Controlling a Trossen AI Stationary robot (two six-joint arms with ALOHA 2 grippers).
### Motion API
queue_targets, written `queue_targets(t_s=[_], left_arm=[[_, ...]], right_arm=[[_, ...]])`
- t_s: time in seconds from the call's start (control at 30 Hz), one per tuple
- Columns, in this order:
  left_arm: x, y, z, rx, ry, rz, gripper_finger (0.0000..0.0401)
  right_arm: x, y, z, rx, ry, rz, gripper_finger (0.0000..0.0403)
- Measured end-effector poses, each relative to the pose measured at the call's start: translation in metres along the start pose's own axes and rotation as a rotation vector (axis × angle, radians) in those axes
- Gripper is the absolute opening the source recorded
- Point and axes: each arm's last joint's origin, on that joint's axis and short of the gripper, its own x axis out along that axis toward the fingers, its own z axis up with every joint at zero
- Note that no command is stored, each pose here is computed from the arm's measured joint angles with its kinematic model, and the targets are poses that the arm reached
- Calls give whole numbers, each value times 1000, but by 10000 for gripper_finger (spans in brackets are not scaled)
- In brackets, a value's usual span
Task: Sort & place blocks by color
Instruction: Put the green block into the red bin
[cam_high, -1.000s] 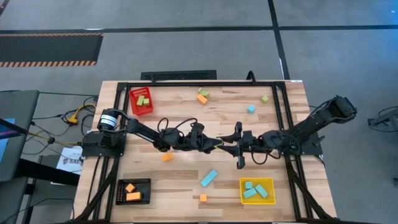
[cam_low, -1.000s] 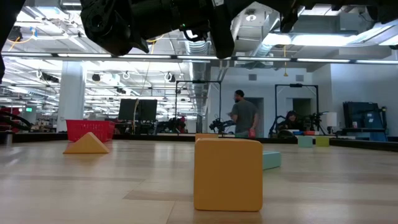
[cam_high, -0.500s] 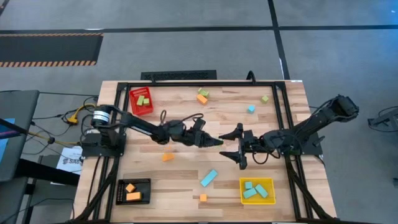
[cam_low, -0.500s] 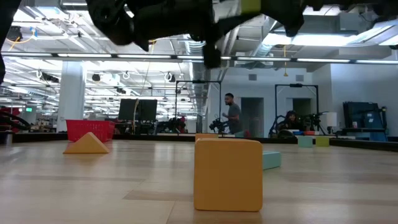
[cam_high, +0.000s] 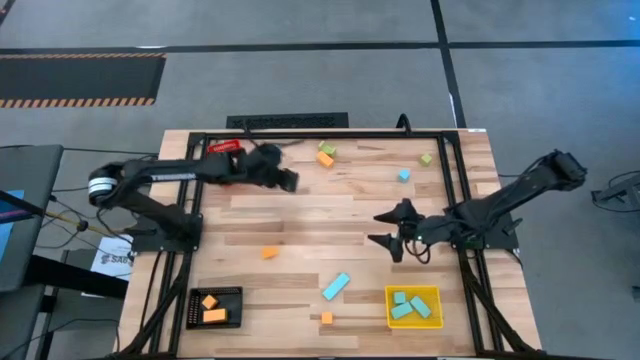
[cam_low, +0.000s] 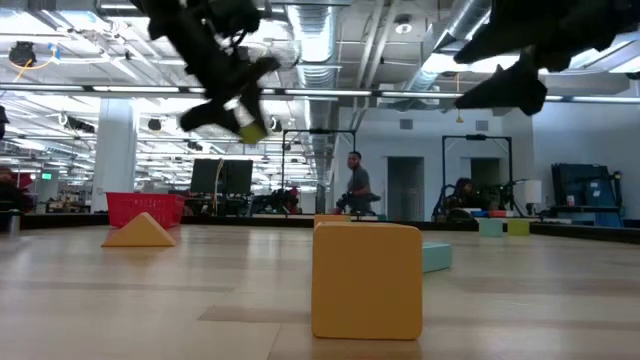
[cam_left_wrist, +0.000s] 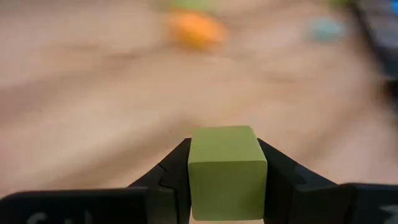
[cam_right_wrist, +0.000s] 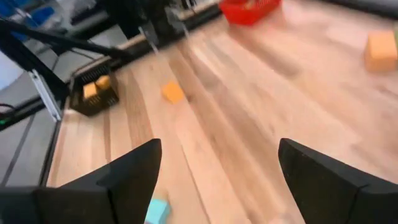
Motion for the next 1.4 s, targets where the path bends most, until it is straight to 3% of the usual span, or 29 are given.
queue_targets(t_s=[0.17, 0.33, 0.43, 0.7, 0.87, 0.93, 1.1, 1.2, 1.3, 1.4], left_arm=[[-10, 48, 18, -54, -11, 311, 106], [0, 100, 34, -132, 54, 594, 106], [7, 122, 44, -155, 88, 648, 106], [2, 152, 50, -215, 150, 740, 106], [-3, 158, 45, -232, 264, 715, 109], [-4, 159, 42, -227, 304, 721, 150], [-6, 158, 38, -239, 360, 710, 296], [-6, 157, 36, -234, 376, 703, 358], [-6, 155, 35, -226, 374, 703, 390], [-4, 150, 34, -203, 361, 706, 393]], right_arm=[[10, 5, -10, 11, 38, 6, 342], [20, 10, -19, 60, 53, 10, 340], [25, 14, -22, 83, 66, 46, 338], [25, 22, -31, 151, 110, 107, 337], [22, 26, -34, 141, 121, 125, 337], [22, 26, -34, 136, 125, 123, 337], [22, 26, -34, 121, 123, 121, 337], [22, 26, -34, 120, 123, 120, 337], [22, 26, -34, 120, 122, 120, 337], [22, 26, -34, 119, 123, 122, 337]])
